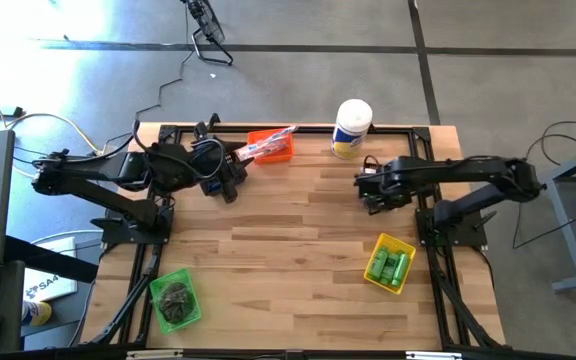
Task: Pick & Place Travel size toiletries
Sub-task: Put the white cotton pack into the right black bin, then return to Home Position
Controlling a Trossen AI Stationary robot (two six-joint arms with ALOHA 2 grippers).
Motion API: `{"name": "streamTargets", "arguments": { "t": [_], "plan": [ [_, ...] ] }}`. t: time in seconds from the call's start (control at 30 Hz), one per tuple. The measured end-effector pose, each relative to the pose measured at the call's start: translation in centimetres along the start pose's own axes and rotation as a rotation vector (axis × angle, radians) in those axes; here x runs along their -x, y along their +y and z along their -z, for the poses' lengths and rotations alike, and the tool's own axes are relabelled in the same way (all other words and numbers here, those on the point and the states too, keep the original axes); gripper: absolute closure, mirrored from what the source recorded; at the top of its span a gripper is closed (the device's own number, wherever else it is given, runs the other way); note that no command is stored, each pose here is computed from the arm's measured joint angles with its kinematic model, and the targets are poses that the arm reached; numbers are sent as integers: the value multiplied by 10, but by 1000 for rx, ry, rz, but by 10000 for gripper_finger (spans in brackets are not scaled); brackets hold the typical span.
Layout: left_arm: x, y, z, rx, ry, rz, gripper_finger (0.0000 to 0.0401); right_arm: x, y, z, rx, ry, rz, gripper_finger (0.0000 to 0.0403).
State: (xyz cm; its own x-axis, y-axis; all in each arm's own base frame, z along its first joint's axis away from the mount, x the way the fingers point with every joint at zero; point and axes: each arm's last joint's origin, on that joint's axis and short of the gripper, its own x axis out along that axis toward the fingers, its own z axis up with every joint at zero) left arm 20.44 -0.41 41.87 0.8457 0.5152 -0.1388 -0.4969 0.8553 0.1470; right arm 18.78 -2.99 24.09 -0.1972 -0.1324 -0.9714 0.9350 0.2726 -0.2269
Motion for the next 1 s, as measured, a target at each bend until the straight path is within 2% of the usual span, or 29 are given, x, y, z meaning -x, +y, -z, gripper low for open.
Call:
{"name": "streamTargets", "arguments": {
  "t": [0.23,0.33,0.47,0.77,0.87,1.0],
  "plan": [
    [0,0,1,9,8,1,229,-14,13,-9,-12,27,70,389],
    [0,0,1,10,13,1,229,-16,15,-10,-10,13,80,377],
    [0,0,3,4,22,1,229,-16,15,-10,-10,14,79,341],
    [0,0,4,-3,32,2,229,-15,13,-10,16,-1,91,228],
    [3,2,3,-1,30,4,229,-11,7,-8,19,-2,89,210],
    [7,5,3,-4,34,4,229,-2,-3,-5,11,-22,48,210]
  ]
}}
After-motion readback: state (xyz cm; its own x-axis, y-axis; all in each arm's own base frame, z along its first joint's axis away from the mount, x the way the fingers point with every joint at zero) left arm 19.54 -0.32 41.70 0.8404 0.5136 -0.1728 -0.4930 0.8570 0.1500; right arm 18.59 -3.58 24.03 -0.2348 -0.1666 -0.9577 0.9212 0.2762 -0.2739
